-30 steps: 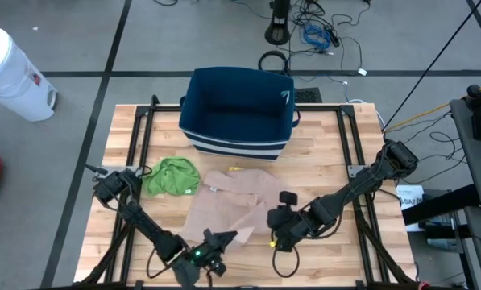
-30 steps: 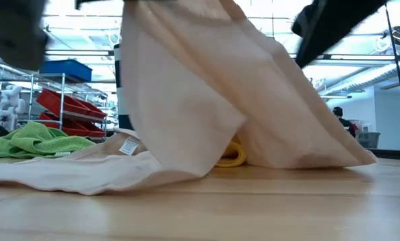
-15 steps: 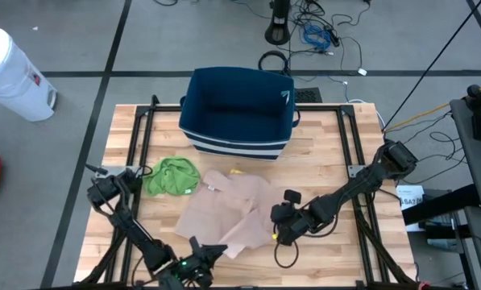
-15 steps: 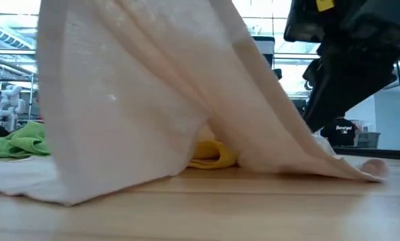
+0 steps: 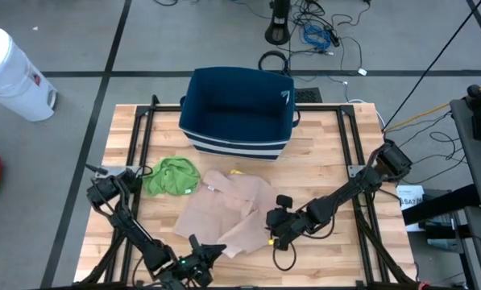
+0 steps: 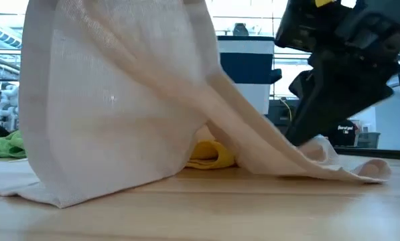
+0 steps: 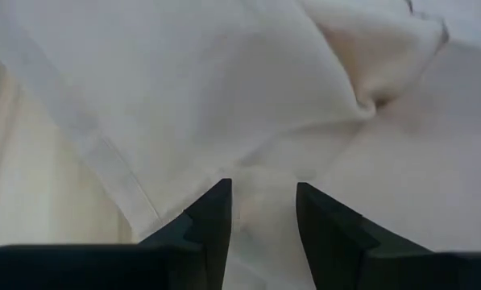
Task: Fold towel
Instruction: Fold the brown towel
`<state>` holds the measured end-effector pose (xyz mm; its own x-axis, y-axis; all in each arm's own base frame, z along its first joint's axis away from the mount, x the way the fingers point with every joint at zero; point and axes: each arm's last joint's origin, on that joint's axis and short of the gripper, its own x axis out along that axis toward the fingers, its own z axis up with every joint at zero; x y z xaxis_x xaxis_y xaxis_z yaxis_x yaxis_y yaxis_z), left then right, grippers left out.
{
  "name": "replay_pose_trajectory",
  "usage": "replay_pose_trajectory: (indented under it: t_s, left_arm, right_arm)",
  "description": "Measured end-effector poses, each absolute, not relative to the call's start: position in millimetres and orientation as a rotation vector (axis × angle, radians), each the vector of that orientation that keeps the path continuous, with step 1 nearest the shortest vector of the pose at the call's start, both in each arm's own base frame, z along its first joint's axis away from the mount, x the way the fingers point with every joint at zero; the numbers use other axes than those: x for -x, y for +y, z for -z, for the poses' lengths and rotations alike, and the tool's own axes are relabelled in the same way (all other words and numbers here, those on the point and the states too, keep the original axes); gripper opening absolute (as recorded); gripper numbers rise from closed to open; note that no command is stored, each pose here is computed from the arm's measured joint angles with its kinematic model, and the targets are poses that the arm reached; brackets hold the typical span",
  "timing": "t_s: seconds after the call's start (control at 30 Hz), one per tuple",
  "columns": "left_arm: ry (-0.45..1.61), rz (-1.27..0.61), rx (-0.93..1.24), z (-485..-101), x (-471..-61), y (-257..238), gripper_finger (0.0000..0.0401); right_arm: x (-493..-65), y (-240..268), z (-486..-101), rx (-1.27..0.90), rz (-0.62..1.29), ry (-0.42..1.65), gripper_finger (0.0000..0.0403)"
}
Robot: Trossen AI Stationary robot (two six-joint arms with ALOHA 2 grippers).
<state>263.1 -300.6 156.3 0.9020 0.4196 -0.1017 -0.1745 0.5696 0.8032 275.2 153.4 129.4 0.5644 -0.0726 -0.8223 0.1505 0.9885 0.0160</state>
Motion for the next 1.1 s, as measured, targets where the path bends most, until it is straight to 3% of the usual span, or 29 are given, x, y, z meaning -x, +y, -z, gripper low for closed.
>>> replay_pose_trajectory:
  t_s: [0.33, 0.53, 0.87, 0.97, 1.1]
  left_arm:
    - [0.298, -0.339, -0.895, -156, -265, -299, 0.0000]
    - [0.294, -0.330, -0.901, -156, -262, -302, 0.0000]
    - [0.317, -0.326, -0.997, -150, -247, -308, 0.0000]
    - [0.309, -0.320, -0.993, -150, -243, -312, 0.0000]
    - [0.314, -0.320, -0.987, -147, -240, -312, 0.0000]
  right_arm:
    - [-257, 146, -122, -0.008, 0.283, 1.084, 0.0117]
    - [-253, 149, -123, 0.068, 0.277, 1.091, 0.0012]
    - [-251, 158, -148, 0.176, 0.301, 1.207, 0.0001]
    - [-258, 168, -159, 0.182, 0.191, 1.199, 0.0001]
    - [-261, 172, -171, 0.222, 0.180, 1.202, 0.0001]
